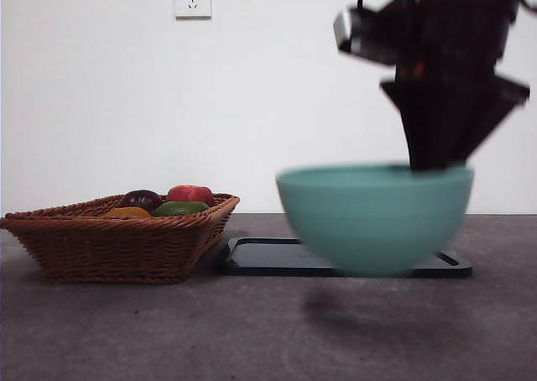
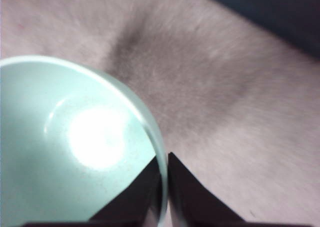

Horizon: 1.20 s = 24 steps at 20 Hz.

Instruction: Pick up the wifruite, put it on the bowl, pick up the plate, put it on desk

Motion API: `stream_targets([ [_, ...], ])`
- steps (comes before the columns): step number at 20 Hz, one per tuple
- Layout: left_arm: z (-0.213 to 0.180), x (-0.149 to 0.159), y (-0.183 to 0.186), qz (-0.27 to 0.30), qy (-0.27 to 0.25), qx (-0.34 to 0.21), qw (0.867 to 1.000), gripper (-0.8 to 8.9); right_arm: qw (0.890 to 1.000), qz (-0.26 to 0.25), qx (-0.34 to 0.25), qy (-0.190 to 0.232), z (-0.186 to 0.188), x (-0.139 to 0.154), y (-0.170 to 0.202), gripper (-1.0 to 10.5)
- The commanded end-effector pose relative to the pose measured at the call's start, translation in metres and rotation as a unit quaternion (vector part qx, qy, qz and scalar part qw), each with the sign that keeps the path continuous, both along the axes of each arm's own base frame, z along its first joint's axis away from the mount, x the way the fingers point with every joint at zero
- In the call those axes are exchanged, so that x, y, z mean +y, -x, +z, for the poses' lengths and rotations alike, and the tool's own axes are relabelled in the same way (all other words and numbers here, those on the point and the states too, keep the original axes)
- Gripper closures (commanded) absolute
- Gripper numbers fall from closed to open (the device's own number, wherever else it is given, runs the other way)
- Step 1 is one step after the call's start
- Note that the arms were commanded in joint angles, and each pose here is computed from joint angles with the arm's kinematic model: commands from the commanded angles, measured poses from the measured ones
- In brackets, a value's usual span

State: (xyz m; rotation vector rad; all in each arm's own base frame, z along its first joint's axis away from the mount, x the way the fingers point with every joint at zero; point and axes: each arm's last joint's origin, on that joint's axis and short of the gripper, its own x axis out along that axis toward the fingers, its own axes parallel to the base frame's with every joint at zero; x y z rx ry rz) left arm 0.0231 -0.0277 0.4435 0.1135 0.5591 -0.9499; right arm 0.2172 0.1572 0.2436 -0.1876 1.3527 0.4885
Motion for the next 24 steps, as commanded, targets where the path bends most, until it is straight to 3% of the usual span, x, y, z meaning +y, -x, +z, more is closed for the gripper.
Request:
stream_targets([
  [1, 0.004, 0.0, 0.001, -0.009, 0.003, -0.014, 1.0, 2.2, 1.0, 0.001, 0.012, -0.004, -0.02, 0.001, 0.002, 9.4],
  [7, 0.004, 0.0, 0.001, -0.009, 0.004, -0.016, 1.0, 2.2, 0.998, -0.012, 0.016, -0.063, -0.049, 0.003, 0.003, 9.4],
  [17, 0.004, 0.0, 0.001, -0.009, 0.004, -0.016, 1.0, 2.2, 0.998, -0.021, 0.027, -0.057, -0.054, 0.004, 0.001, 9.4],
  [19, 0.004, 0.0, 0.001, -0.009, 0.004, -0.016, 1.0, 2.2, 0.998, -0.022, 0.024, -0.054, -0.054, 0.004, 0.001, 8.3],
  [22, 0.004, 0.0, 0.001, -0.009, 0.004, -0.016, 1.0, 2.2, 0.998, -0.02, 0.025, -0.053, -0.045, 0.005, 0.0, 5.3],
  [24, 0.004, 0.0, 0.001, -0.009, 0.004, -0.016, 1.0, 2.2, 0.998, -0.011, 0.02, -0.053, -0.032, 0.005, 0.0, 4.3],
])
